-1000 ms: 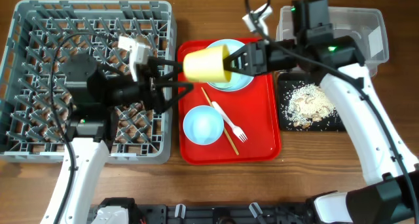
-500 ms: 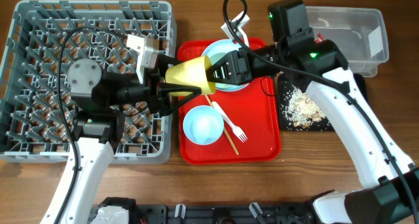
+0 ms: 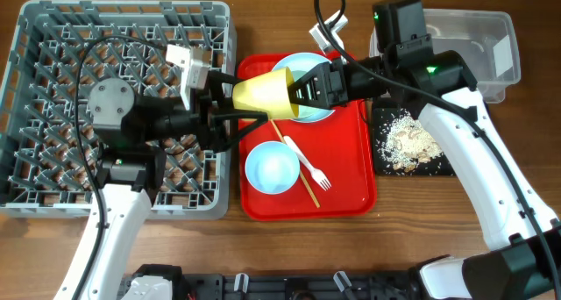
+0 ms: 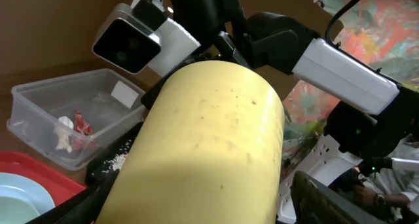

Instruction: Sort waste into correct bins and load items into the dishwasher rack

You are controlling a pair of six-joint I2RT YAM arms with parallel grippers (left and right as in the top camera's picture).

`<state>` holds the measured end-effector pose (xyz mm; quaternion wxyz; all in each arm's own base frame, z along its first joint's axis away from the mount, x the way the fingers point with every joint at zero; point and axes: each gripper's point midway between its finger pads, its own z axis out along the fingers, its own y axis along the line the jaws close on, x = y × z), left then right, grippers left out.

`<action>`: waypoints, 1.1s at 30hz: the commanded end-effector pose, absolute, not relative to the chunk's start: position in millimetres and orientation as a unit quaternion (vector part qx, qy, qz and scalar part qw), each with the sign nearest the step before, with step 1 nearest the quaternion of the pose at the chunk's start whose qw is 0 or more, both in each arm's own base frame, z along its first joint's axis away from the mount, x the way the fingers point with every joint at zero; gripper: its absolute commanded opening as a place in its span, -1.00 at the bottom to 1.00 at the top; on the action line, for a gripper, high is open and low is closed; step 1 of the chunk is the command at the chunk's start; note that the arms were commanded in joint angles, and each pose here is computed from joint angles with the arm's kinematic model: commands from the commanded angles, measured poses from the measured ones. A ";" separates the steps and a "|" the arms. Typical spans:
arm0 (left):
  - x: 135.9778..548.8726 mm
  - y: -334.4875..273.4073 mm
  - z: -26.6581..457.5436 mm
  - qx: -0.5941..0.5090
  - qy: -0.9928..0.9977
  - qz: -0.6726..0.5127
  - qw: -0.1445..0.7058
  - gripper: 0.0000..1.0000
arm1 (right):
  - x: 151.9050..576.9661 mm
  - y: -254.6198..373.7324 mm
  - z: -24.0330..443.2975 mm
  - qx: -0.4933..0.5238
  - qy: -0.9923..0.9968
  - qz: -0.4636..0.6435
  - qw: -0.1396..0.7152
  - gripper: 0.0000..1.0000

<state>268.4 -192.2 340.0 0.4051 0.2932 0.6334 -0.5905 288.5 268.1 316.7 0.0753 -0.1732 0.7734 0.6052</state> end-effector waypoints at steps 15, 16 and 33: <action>278.1 -186.4 334.2 0.280 0.646 -0.577 0.415 0.03 | 298.2 262.9 305.0 -0.154 0.792 0.585 0.084 -0.23; 293.8 -176.4 314.2 0.238 0.682 -0.553 0.416 0.00 | 303.0 260.9 300.4 -0.147 0.801 0.572 0.092 -0.10; 296.3 38.0 244.7 -0.232 0.901 -0.144 0.336 -0.92 | 357.6 115.2 209.3 -0.001 0.955 0.240 0.175 0.11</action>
